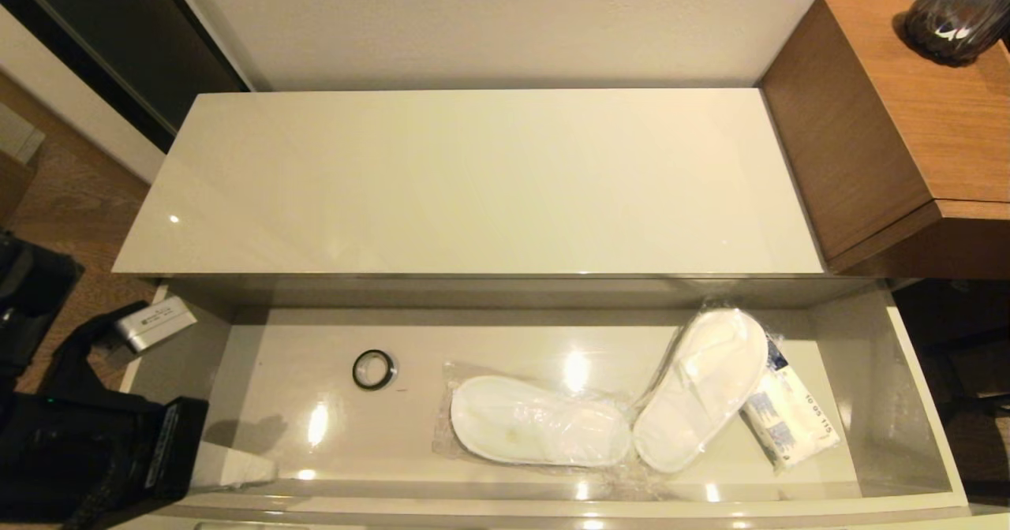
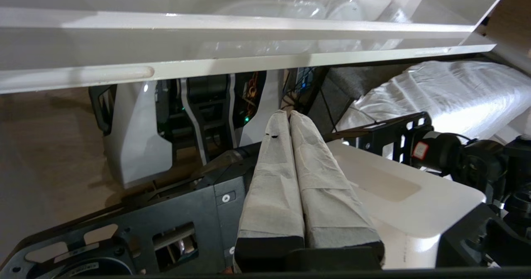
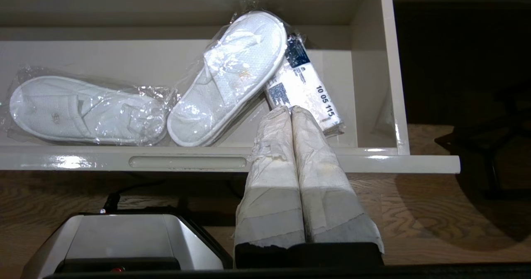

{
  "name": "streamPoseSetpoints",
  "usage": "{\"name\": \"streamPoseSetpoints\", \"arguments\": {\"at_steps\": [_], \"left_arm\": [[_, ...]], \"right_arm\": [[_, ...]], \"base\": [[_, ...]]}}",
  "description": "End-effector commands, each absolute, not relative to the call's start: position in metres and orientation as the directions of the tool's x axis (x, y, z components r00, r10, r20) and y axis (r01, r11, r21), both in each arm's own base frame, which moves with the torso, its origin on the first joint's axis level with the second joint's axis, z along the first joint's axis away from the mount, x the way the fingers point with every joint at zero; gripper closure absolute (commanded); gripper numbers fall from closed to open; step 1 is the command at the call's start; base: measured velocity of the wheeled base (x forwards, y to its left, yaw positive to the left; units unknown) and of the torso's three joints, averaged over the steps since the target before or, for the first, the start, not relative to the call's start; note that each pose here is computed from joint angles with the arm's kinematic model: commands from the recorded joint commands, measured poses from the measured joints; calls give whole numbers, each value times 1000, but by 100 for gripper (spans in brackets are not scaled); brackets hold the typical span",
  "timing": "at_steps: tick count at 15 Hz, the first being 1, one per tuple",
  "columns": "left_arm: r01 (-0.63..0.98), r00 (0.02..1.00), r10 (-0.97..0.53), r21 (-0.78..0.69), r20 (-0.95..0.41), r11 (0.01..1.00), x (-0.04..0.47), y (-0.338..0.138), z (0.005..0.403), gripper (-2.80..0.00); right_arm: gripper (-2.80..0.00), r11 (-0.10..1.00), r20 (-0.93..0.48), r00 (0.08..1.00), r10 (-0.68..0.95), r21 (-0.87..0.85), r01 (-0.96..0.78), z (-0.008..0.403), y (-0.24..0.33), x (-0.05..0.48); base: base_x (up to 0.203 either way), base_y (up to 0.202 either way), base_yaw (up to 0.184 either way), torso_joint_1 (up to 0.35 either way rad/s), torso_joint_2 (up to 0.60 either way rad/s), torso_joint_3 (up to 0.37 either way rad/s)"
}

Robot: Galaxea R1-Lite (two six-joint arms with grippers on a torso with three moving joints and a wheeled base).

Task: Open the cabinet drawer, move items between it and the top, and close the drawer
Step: Take out the adhesive tape from the drawer

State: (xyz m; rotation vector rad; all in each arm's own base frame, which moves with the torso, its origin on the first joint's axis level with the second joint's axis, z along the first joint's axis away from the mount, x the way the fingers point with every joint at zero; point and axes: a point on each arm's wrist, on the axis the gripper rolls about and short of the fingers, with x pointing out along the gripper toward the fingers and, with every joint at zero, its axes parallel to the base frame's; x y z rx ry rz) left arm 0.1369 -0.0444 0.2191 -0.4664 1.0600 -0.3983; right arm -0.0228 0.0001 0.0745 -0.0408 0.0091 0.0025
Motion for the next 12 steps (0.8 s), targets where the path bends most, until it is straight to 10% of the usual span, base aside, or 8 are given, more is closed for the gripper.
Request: {"name": "streamPoseSetpoints", "arguments": {"at_steps": [1, 9, 12], "left_arm": [[73, 419, -514, -536, -749, 841, 140, -46, 216, 0], [-146, 385, -464, -548, -798, 823, 185, -60, 213, 0], [79, 385, -456, -464, -802, 882, 214, -68, 203, 0]], "right_arm": [[0, 999, -12, 1000, 3, -41, -4, 74, 0, -23], [0, 999, -12, 1000, 3, -41, -4, 74, 0, -23], [0, 999, -12, 1000, 3, -41, -4, 74, 0, -23]], "base": [[0, 0, 0, 0, 0, 0], [0, 0, 0, 0, 0, 0], [0, 0, 0, 0, 0, 0]]}}
